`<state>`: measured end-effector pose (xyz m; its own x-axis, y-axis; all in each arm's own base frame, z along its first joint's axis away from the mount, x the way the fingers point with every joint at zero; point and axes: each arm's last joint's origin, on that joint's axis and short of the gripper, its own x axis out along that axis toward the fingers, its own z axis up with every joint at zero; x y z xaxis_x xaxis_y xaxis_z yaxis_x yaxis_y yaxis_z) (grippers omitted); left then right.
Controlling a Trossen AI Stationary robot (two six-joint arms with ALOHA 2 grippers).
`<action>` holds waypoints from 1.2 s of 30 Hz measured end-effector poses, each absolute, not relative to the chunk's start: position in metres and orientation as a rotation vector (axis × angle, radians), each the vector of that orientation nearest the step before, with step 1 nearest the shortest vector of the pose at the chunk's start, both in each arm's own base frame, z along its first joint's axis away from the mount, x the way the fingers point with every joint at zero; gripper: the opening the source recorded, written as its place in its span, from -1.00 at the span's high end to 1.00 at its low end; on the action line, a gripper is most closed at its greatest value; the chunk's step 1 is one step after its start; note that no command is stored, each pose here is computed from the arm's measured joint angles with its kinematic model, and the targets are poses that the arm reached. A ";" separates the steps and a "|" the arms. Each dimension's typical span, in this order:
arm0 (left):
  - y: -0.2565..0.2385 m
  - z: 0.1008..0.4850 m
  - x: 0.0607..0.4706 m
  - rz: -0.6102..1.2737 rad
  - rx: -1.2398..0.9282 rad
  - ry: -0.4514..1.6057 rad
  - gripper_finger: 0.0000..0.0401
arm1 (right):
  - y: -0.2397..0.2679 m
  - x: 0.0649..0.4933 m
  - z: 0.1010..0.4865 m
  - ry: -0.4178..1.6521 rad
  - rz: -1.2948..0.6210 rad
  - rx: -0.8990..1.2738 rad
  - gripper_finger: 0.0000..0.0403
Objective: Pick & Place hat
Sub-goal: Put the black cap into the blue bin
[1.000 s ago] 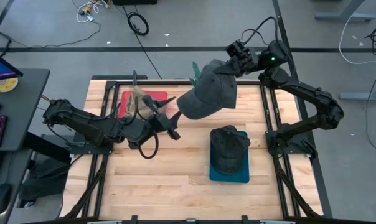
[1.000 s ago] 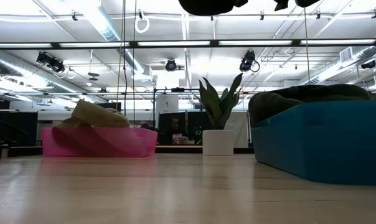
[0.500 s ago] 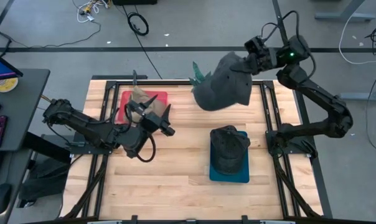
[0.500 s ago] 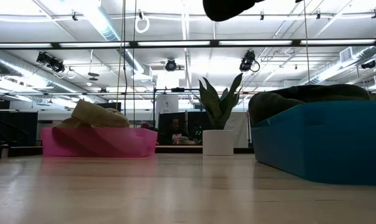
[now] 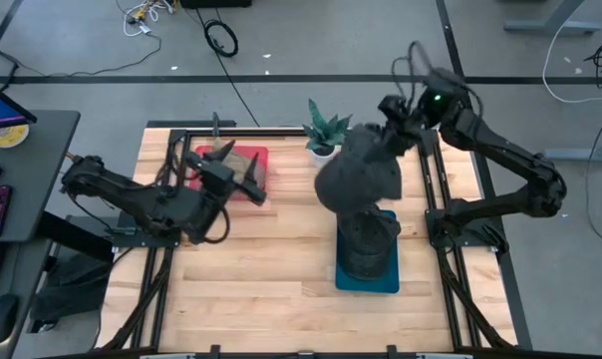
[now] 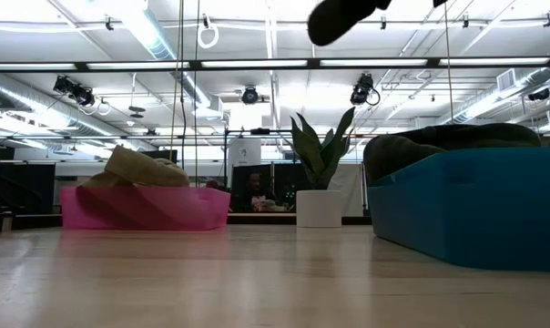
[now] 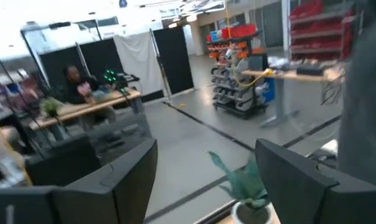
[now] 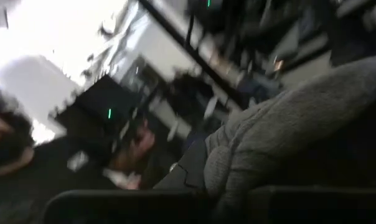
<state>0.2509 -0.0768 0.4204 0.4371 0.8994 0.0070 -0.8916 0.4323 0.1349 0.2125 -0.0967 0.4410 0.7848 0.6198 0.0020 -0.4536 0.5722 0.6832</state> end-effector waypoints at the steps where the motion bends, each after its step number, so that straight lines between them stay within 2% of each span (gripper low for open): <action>1: -0.078 0.422 0.248 1.110 0.098 0.052 -0.37 | -0.093 0.214 0.437 0.276 0.653 0.720 0.98; 9: -0.083 0.427 0.240 1.077 -0.005 -0.013 -0.37 | -0.060 0.220 0.406 0.458 0.784 0.645 0.99; 17: -0.083 0.426 0.243 1.023 -0.001 -0.023 -0.37 | -0.031 0.225 0.363 0.519 0.928 0.484 0.99; 25: -0.083 0.427 0.244 0.998 0.001 -0.027 -0.37 | -0.007 0.224 0.324 0.605 0.969 0.286 0.98; 36: -0.081 0.427 0.244 1.005 0.005 -0.026 -0.37 | 0.018 0.216 0.312 0.759 0.929 0.049 0.98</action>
<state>0.2441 -0.0812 0.4266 0.5359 0.8439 0.0237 -0.8440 0.5362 -0.0076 0.2163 0.0177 0.3117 0.3629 0.7375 -0.5695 -0.7049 0.6170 0.3499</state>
